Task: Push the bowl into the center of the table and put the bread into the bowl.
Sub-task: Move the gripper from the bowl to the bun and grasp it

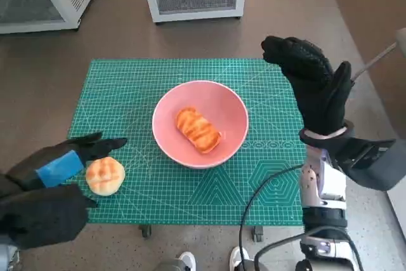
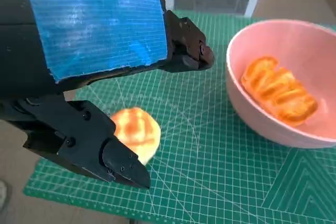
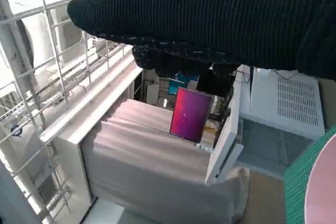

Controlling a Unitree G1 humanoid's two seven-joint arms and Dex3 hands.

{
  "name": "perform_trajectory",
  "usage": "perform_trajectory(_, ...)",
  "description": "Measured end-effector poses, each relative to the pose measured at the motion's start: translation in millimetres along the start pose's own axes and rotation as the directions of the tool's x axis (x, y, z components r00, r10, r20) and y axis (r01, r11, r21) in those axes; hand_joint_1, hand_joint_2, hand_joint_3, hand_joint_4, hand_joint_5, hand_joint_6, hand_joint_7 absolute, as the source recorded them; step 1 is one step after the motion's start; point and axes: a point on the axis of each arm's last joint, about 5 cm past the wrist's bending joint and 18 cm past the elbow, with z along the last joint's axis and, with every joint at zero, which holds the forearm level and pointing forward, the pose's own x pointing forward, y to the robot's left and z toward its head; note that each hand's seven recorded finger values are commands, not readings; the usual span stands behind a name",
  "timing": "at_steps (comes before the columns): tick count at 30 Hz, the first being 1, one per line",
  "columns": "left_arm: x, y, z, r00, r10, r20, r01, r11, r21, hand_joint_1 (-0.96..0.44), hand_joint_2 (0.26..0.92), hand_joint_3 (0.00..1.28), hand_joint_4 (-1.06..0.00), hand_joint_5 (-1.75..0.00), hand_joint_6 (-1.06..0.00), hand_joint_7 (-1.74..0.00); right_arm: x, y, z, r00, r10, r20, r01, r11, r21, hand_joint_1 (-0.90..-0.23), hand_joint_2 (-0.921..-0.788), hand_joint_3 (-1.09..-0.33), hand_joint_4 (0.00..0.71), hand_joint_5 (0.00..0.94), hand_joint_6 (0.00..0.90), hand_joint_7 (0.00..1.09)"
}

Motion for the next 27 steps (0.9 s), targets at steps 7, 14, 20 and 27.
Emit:
perform_trajectory(7,15,-10.3,-5.9,0.997,-0.008,-0.075,0.009,1.000,0.022,0.08,0.732,0.01,-0.13,0.00,-0.28,0.00,0.3,-0.9,1.2,1.000,0.011,0.002,-0.011,1.000,-0.004,-0.645,-0.921,-0.685,0.181,0.000,0.071,0.39)
perform_trajectory(14,27,-18.1,-8.2,0.992,-0.001,-0.130,0.009,0.998,0.062,0.09,0.736,0.01,-0.14,-0.01,-0.28,0.00,0.0,-2.3,2.0,1.000,0.013,0.002,-0.013,1.000,-0.009,-0.641,-0.921,-0.684,0.182,0.000,0.070,0.39)
perform_trajectory(20,33,-22.9,-8.3,0.987,-0.001,-0.162,0.014,0.997,0.078,0.10,0.739,0.01,-0.14,0.00,-0.28,0.00,-0.1,-2.7,2.3,1.000,0.013,0.004,-0.013,1.000,-0.012,-0.638,-0.921,-0.682,0.182,0.001,0.071,0.39)
perform_trajectory(27,40,-28.9,-10.1,0.979,-0.019,-0.202,0.036,0.996,0.079,0.09,0.743,0.01,-0.15,0.00,-0.29,-0.01,-0.2,-3.1,2.7,1.000,0.012,0.007,-0.012,1.000,-0.016,-0.631,-0.921,-0.682,0.183,0.001,0.072,0.39)
